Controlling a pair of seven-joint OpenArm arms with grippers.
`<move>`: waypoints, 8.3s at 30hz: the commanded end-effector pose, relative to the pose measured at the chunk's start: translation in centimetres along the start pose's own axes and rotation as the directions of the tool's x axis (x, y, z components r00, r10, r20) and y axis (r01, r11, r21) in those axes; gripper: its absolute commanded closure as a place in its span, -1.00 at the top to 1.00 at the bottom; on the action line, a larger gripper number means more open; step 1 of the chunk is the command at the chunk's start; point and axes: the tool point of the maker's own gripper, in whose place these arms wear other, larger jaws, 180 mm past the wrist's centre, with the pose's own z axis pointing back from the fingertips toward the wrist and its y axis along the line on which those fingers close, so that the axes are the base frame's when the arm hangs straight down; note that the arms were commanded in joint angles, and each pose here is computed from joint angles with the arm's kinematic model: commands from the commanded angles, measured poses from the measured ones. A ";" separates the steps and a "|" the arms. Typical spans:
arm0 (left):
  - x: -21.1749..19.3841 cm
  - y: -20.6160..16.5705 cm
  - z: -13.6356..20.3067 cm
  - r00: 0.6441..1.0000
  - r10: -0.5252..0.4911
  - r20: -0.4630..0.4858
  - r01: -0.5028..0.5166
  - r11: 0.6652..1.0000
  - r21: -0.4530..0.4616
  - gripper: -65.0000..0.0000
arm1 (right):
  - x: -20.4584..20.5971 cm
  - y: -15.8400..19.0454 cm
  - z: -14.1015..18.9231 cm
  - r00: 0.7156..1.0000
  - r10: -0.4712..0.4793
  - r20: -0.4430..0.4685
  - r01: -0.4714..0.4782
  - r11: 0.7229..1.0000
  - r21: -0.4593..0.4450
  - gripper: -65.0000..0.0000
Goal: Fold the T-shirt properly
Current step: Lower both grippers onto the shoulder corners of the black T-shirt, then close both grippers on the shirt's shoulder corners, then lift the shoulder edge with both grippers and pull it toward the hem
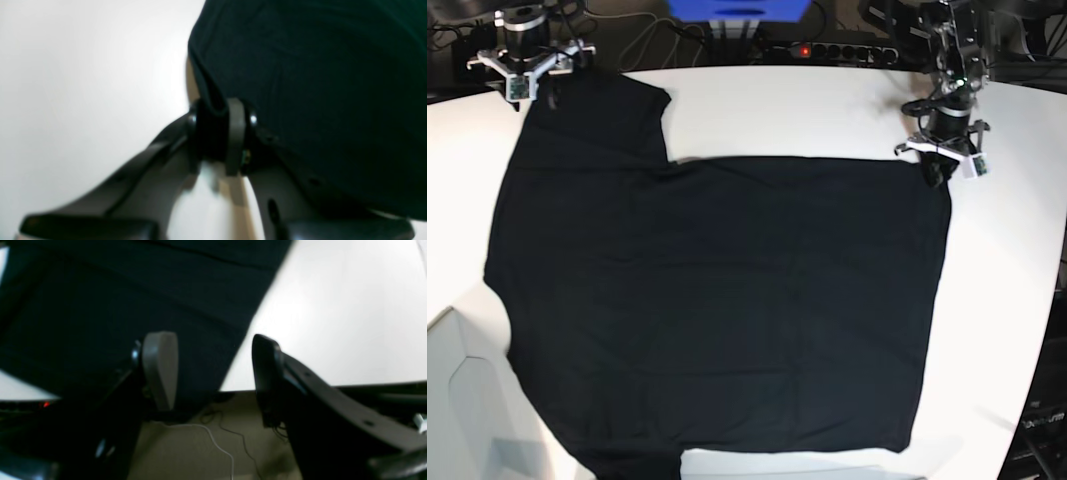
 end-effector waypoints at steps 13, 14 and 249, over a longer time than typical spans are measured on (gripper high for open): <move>-2.0 0.5 0.5 0.997 -0.007 -0.080 0.008 1.000 0.009 -0.98 | -1.5 -1.2 -2.8 0.999 -0.033 -0.013 0.034 0.999 0.028 0.13; -2.0 0.5 0.5 0.997 -0.007 -0.081 0.008 1.000 0.010 -0.99 | -1.8 -1.2 -3.0 0.999 -0.035 -0.019 0.035 0.999 0.028 0.13; 11.2 0.4 2.3 0.973 0.056 0.223 -0.072 0.995 0.066 -1.00 | 15.7 -5.5 -7.7 0.974 0.099 0.206 -0.109 0.993 0.041 -1.00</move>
